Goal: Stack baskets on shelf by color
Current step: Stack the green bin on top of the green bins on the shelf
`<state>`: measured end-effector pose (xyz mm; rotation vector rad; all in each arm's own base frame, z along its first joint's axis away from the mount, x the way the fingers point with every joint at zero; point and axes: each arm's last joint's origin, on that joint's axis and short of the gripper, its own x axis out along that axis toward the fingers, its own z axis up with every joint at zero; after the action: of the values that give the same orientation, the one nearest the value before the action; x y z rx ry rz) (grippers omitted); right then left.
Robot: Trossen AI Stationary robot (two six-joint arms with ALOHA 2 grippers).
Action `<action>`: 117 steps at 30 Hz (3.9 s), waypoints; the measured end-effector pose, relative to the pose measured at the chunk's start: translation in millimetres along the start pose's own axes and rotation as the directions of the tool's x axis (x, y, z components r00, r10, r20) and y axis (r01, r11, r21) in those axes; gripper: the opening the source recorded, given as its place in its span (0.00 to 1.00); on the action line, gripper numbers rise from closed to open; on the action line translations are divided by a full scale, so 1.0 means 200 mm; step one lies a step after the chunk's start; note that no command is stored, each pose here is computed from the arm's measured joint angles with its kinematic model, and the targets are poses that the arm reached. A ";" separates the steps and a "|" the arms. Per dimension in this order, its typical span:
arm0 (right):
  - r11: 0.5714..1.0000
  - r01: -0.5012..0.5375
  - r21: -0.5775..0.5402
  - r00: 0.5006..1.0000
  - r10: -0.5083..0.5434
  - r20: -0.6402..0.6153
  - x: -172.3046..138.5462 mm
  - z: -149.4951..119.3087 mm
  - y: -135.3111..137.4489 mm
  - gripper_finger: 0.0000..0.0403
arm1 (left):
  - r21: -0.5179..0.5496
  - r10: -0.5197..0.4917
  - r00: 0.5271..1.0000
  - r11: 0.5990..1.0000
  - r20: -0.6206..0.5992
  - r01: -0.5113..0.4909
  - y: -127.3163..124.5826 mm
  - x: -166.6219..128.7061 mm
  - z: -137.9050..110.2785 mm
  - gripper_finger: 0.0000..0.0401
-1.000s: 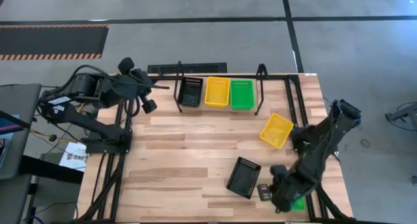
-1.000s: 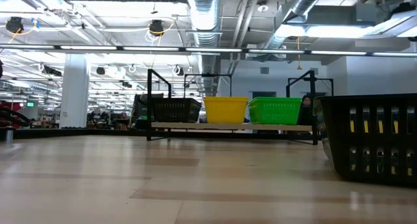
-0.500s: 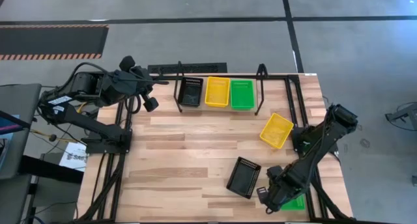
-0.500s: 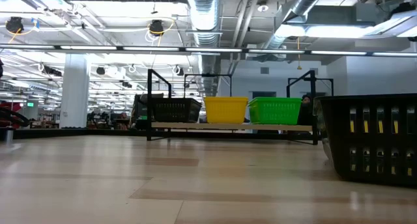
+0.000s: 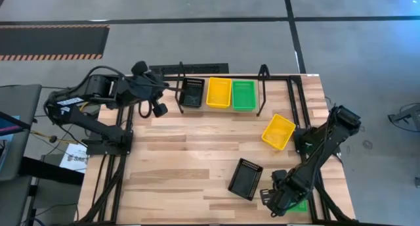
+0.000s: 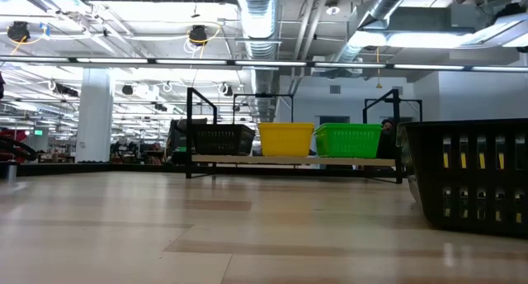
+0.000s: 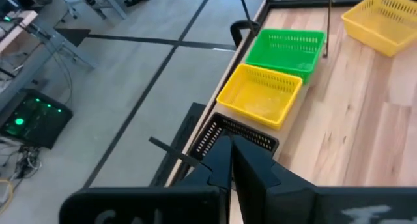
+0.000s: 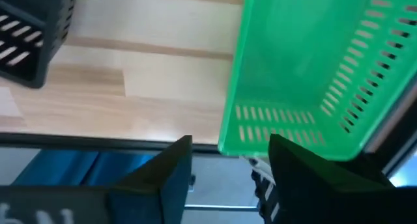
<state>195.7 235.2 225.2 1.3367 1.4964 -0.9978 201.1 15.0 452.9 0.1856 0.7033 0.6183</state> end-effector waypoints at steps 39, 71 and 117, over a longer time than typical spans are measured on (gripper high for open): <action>1.000 -0.026 0.016 1.000 0.025 0.012 0.23 0.19 -0.01 0.02 | 0.007 0.013 1.000 1.000 0.022 -0.013 0.03 -0.04 -0.01 0.00; 0.868 0.013 -0.496 0.535 0.413 0.737 -1.32 0.75 0.26 0.01 | 0.027 -0.075 0.997 0.997 -0.027 0.076 0.02 -0.04 -0.04 0.00; 0.982 -0.020 -0.189 0.926 0.089 0.367 -1.07 1.81 0.45 0.01 | 0.075 -0.138 0.990 0.987 -0.032 0.140 0.01 -0.04 -0.04 0.00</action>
<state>328.0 -164.1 320.1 0.9858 1.2198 -0.9896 190.2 11.6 452.5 0.1982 0.7595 0.4615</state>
